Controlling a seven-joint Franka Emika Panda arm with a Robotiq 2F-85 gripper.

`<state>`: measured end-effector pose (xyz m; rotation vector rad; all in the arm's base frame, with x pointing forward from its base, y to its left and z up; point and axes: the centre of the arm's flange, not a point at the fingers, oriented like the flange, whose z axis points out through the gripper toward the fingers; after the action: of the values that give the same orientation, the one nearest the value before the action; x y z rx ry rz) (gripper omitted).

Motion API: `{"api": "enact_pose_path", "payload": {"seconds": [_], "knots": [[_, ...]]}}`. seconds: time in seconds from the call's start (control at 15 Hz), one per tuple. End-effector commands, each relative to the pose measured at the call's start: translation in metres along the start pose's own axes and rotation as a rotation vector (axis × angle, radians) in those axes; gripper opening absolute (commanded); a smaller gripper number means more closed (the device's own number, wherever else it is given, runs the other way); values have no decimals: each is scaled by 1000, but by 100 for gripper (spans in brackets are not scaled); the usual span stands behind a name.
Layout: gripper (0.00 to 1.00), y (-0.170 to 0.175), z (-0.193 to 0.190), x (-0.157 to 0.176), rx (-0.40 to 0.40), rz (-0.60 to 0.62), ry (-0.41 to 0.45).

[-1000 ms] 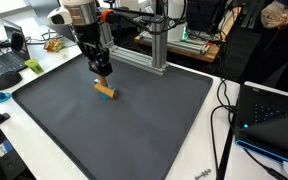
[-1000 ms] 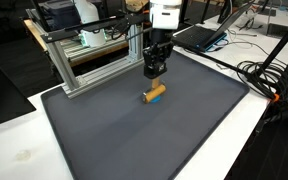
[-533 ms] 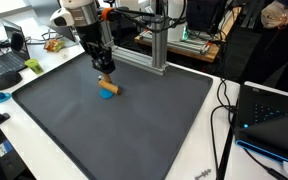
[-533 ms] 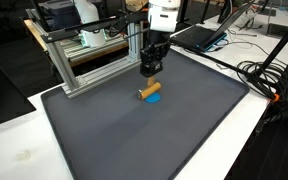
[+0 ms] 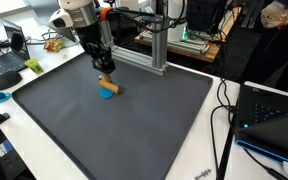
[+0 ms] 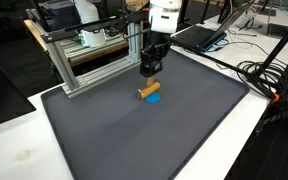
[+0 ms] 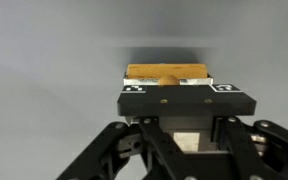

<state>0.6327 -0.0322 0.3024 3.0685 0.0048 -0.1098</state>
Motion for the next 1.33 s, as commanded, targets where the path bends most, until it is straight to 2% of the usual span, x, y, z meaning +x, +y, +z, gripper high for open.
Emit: {"api": "enact_pose_path", "payload": {"seconds": [0.0, 0.27, 0.4, 0.67, 0.93, 1.27], "knots": [[23, 5, 27, 0, -6, -9, -94], [23, 5, 28, -1, -8, -10, -128], [23, 6, 36, -5, -11, -11, -177], [23, 9, 24, -19, -16, -31, -248], [23, 13, -13, -38, -19, -38, -183], [23, 22, -75, -79, -47, -18, -88]]}}
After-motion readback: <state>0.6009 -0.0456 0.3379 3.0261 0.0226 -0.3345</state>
